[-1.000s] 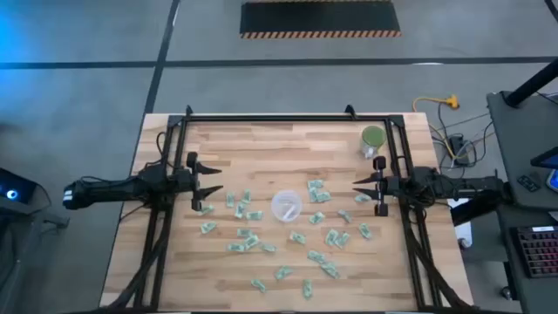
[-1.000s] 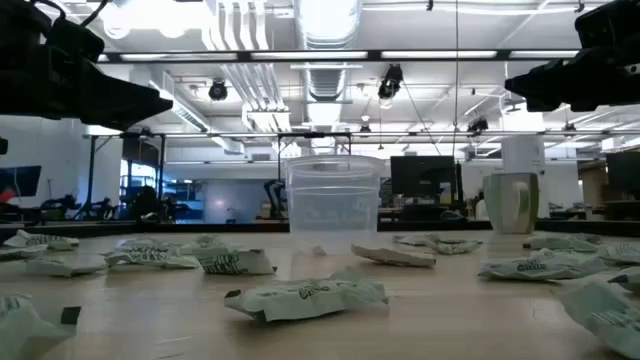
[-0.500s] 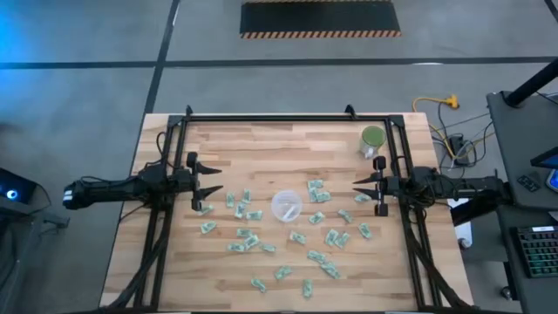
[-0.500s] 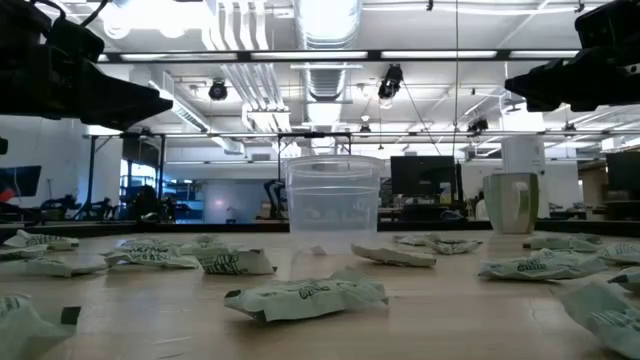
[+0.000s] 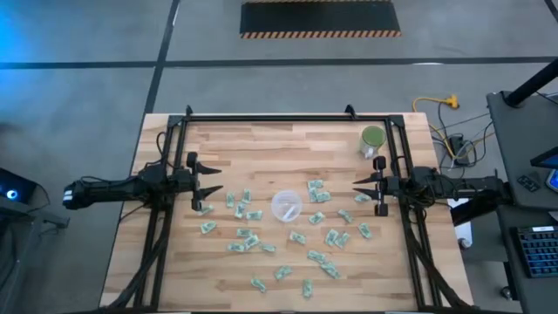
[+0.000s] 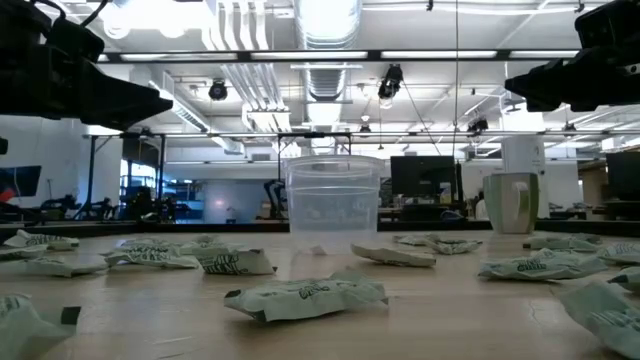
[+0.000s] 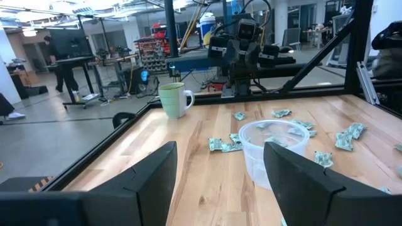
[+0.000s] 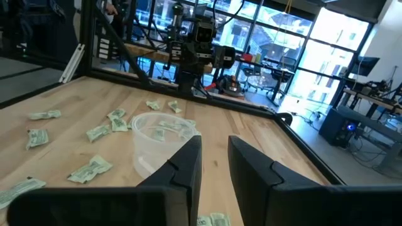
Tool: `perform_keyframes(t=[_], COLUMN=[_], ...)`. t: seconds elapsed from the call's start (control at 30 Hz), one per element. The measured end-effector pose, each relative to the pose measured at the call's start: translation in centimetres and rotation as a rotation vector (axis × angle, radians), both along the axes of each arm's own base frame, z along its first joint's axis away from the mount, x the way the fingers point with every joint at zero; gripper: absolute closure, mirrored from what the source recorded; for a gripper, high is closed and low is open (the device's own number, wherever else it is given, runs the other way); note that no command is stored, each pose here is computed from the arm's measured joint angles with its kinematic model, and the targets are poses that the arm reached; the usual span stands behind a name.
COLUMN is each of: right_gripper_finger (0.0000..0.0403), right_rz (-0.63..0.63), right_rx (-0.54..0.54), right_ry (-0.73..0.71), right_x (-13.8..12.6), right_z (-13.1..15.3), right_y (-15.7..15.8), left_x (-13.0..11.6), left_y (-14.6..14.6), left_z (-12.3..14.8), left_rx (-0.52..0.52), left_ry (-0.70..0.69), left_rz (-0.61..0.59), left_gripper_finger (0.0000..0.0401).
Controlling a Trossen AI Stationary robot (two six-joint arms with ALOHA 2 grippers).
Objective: Pick and place Stevia / Truvia into bins
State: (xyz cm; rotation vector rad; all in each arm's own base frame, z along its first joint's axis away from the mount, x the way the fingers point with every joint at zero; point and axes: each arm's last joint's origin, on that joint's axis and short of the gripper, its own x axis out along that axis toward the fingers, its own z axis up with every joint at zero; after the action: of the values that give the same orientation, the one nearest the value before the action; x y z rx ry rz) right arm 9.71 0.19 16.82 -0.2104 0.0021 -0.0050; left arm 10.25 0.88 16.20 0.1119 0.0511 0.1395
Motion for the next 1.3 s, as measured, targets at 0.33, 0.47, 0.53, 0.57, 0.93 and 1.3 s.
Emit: perform_keyframes(t=[0.33,0.47,0.53,0.57,0.93,1.3], right_gripper_finger=[0.0335,0.0335,0.0335,0.0335,0.0335,0.0335], right_rz=[0.0,0.0,0.0,0.0,0.0,0.007], right_rx=[0.0,0.0,0.0,-0.001,-0.002,0.21], right_ry=[0.0,0.0,0.0,0.0,0.0,0.0], right_x=[0.0,0.0,0.0,0.0,0.0,0.0], right_z=[0.0,0.0,0.0,0.0,0.0,0.0], right_y=[0.0,0.0,0.0,0.0,0.0,0.02], left_x=[0.0,0.0,0.0,0.0,0.0,0.0], left_y=[0.0,0.0,0.0,0.0,0.0,0.0], left_z=[0.0,0.0,0.0,0.0,0.0,0.0], left_rx=[0.0,0.0,0.0,0.0,0.0,0.0], left_ry=[0.0,0.0,0.0,0.0,0.0,0.0], left_rz=[0.0,0.0,0.0,0.001,0.0,0.0], left_gripper_finger=[0.018,0.018,0.018,0.018,0.018,0.018])
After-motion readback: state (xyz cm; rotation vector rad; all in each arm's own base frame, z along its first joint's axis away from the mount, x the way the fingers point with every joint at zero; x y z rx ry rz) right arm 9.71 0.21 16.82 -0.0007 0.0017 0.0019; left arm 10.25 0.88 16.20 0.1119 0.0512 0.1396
